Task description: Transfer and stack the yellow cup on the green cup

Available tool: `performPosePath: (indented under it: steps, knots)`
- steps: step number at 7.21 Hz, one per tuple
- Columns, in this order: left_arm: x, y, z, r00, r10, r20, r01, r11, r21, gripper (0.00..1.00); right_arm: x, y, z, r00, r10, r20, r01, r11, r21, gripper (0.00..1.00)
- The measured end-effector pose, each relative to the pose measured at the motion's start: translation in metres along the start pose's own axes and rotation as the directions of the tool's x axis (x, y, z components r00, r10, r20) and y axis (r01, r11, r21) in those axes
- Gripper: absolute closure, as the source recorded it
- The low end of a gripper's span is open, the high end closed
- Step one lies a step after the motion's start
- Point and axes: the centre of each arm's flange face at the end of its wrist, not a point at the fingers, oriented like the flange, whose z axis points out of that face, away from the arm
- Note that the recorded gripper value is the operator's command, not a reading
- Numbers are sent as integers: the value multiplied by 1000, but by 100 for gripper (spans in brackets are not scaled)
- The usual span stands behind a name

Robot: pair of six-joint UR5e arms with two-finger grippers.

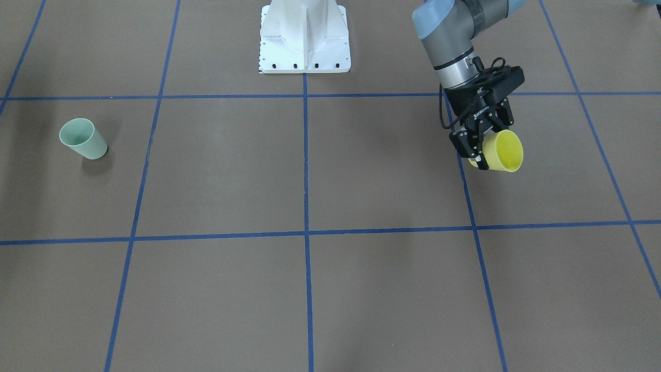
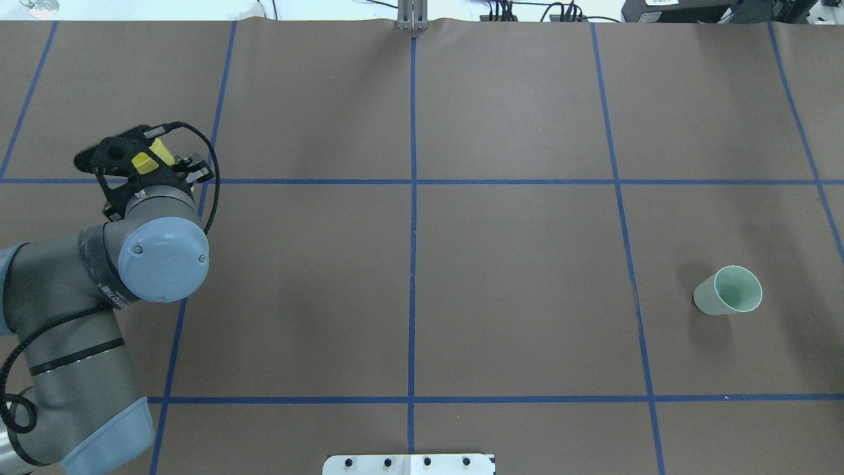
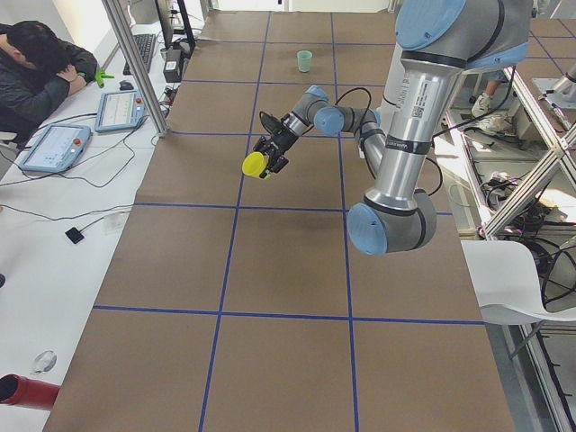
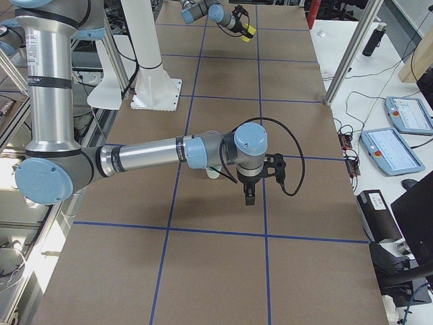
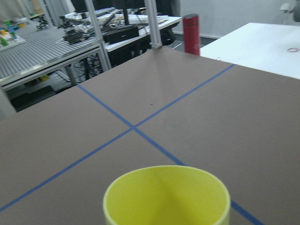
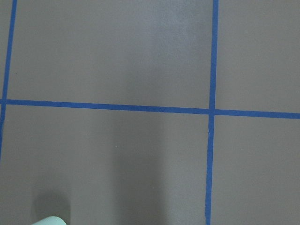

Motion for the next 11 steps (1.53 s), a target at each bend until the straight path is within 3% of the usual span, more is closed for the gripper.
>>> performPosePath:
  steps: [1,3,4,5,6,8,10,11]
  knots:
    - [19,8,8,989,58,-136,-59,998,-3,85,-9,-7,1,1000,-19,3,19,1000,-1,0]
    - [37,30,20,917,132,-376,-141,990,4,94,-30,-23,0,998,-59,10,59,998,6,1]
    - [43,42,22,857,209,-471,-235,972,4,100,-37,-28,-2,998,-68,13,68,998,12,1]
    - [51,47,16,783,286,-553,-324,945,30,100,-40,-31,-3,997,-71,14,71,997,14,2]
    - [58,49,6,716,327,-617,-381,923,48,100,-40,-33,-2,997,-71,14,71,997,13,2]
    - [71,50,-15,614,330,-717,-432,901,45,100,-46,-36,-1,996,-81,26,81,997,12,4]
    - [74,51,-31,507,338,-793,-475,877,71,100,-89,-47,8,994,-77,73,75,997,27,2]
    - [74,51,-35,476,339,-811,-488,870,78,100,-136,-61,18,992,-69,108,66,997,38,2]
